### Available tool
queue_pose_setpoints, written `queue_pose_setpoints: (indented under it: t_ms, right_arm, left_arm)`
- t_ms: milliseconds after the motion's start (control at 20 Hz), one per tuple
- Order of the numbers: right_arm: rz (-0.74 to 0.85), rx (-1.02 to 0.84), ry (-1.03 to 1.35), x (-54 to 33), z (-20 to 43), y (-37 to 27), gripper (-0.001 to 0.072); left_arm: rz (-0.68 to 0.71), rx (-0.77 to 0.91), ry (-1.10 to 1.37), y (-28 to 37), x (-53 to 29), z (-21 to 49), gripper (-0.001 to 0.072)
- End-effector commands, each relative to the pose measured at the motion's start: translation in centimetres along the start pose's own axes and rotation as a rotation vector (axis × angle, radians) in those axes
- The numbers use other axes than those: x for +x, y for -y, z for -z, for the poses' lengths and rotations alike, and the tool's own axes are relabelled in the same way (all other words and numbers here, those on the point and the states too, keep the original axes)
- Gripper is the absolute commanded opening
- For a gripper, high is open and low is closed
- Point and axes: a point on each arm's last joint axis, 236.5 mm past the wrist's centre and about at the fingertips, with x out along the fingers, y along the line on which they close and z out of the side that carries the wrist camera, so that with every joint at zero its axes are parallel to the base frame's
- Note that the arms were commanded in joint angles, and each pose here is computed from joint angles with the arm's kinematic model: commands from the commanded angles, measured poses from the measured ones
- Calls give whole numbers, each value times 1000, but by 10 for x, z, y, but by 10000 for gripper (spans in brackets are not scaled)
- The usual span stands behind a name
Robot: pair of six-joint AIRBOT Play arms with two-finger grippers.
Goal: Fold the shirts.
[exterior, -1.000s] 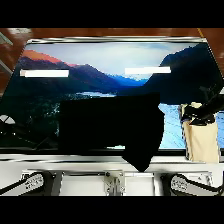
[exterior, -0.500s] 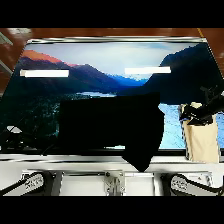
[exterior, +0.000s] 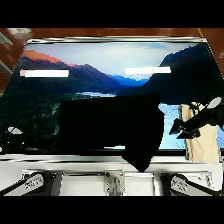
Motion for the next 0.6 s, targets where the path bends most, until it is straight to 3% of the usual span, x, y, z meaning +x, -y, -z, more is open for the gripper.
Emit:
queue_pose_setpoints:
  t_ms: [0,250,500,550]
  right_arm:
    - [-18,-36,-17,42,23,-14,552]
    - [-74,-67,-36,83,38,-43,551]
    - [-17,-75,-14,99,34,-49,549]
    - [-17,-82,-13,100,35,-52,501]
  left_arm:
    - [1,24,18,3,-3,-1,43]
    - [3,38,24,6,-7,1,42]
    - [3,39,24,6,-7,0,43]
    - [3,47,24,6,-7,0,43]
